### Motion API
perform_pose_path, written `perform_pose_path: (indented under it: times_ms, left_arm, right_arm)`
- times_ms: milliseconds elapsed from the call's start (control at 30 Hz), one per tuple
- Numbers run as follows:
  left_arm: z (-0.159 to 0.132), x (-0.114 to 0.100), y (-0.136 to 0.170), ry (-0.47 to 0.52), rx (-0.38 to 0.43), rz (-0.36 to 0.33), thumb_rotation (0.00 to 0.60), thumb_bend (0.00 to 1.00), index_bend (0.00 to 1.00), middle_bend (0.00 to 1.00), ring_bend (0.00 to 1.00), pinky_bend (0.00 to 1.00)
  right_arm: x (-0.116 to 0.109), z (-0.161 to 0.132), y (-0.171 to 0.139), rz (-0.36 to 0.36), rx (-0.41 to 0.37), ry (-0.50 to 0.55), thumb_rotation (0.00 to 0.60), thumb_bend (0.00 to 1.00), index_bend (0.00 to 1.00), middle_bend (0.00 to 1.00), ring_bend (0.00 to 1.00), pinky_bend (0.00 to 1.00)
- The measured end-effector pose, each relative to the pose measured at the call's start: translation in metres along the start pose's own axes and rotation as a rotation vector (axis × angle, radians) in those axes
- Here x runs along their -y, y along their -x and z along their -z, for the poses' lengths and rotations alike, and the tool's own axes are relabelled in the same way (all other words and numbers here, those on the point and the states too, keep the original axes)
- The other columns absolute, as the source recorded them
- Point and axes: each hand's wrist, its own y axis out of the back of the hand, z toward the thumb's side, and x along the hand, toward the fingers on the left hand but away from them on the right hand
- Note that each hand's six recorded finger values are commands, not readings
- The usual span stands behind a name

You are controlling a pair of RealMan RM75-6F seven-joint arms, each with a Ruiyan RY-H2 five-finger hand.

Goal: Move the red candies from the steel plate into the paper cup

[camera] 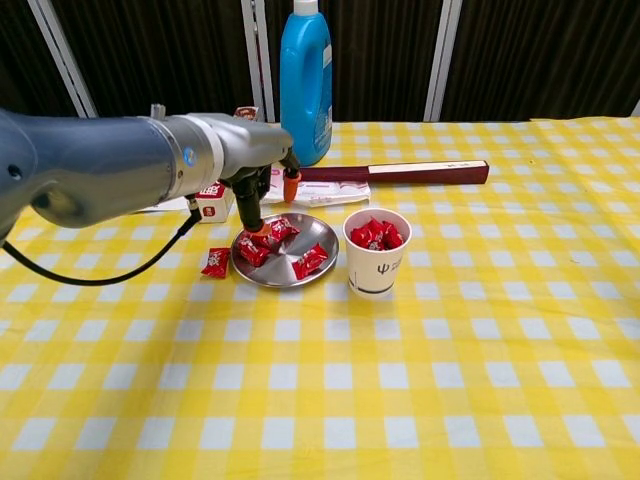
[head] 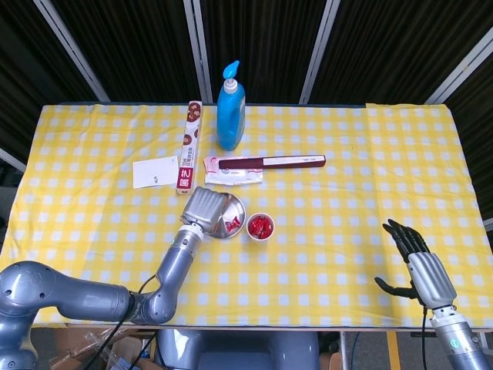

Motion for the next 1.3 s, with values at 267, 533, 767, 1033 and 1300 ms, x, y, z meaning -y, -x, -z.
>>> perform_pose_path:
  times_ms: [267,533,767,1033,1300]
  left_arm:
    - [-0.007,0.025,-0.007,0.009,-0.025,0.049,0.6,0.32,0.4,0.81,0.9,0.97]
    - [-0.019,0.031,-0.019,0.031,-0.04,0.034,0.6,0.32,0.4,0.81,0.9,0.97]
    - [-0.03,0.034,-0.027,0.041,-0.031,0.021,0.6,0.32,0.41,0.81,0.9,0.97]
    - [-0.044,0.038,-0.033,0.049,-0.01,0.02,0.6,0.35,0.44,0.81,0.9,0.97]
    - [-0.05,0.047,-0.036,0.048,-0.004,0.029,0.6,0.42,0.53,0.82,0.9,0.97]
  right_arm:
    - [-0.001,0.0,0.0,0.001,0.001,0.001,0.6,0.28,0.0,0.0,0.0,0.0]
    - [-0.001,0.0,0.0,0.0,0.0,0.007,0.6,0.28,0.0,0.0,0.0,0.0]
    - [-0.001,0.0,0.0,-0.002,-0.001,0.011,0.6,0.28,0.0,0.0,0.0,0.0]
    - [-0.001,0.001,0.0,-0.004,0.001,0.016,0.6,0.28,0.0,0.0,0.0,0.0]
    - [-0.001,0.0,0.0,-0.006,0.0,0.017,0.6,0.28,0.0,0.0,0.0,0.0]
